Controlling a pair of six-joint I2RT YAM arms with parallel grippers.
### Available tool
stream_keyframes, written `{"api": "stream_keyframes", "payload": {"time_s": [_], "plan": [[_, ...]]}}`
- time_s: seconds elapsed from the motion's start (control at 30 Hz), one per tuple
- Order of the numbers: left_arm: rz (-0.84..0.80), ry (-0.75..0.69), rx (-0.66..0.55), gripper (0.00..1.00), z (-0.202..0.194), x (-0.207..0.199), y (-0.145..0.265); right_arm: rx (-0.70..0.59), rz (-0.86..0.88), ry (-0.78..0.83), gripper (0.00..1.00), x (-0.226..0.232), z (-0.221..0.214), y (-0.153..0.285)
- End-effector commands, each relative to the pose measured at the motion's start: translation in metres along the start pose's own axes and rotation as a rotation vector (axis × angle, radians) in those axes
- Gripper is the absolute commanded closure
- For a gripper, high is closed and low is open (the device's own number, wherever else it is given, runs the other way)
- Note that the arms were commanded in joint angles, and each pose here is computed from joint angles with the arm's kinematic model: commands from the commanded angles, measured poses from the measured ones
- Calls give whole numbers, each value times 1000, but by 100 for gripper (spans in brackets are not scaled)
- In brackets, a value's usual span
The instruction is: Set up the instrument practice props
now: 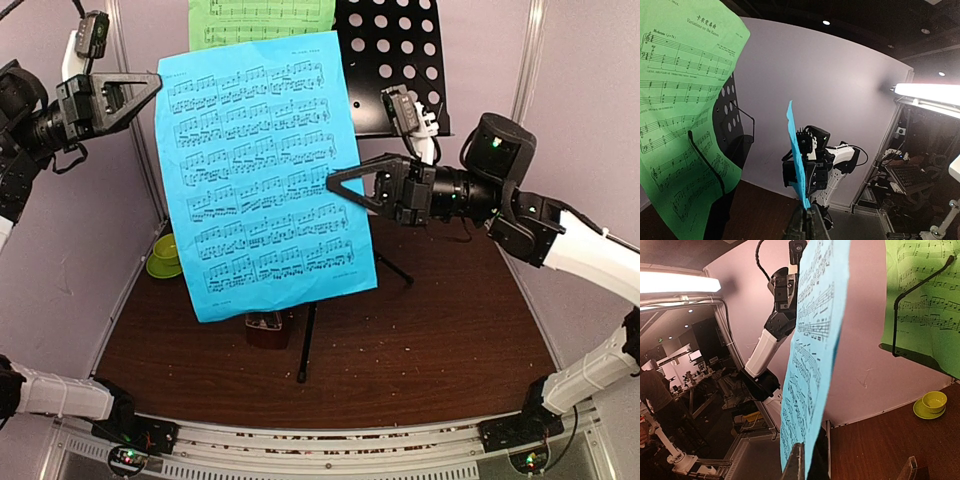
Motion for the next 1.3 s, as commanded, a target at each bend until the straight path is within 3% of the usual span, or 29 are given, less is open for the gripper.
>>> {"api": "stream_keyframes", "payload": {"time_s": [0.0,0.13,0.2,0.47,0.57,0.87,1.07,1.27], "plan": [[10,-32,-20,100,2,3,0,-15,-13,36,100,9,6,10],[85,-1,16,100,-11,17,1,22,-92,43,100,5,5,15],[170,0,64,79,-21,30,1,69,-168,52,100,0,1,19],[353,9,259,20,-49,58,8,430,-437,57,100,-24,-41,46],[347,-19,307,8,-55,57,7,573,-489,39,100,-29,-59,58],[270,-171,527,2,-92,59,-21,796,-522,46,100,-27,-81,76],[146,-249,655,2,-122,55,-62,835,-506,46,100,-25,-90,75],[71,-324,683,2,-132,46,-96,875,-494,60,100,-22,-98,70]]}}
Point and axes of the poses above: each gripper's point midway between its finger pads, its own y axis back along the fingers, its own x axis along the line the jaws close on, z = x × y, the point moved 6 cm from there along y, back along the fingers, and after that the axes turned 4 degrees about -y, right-handed, at the moved point
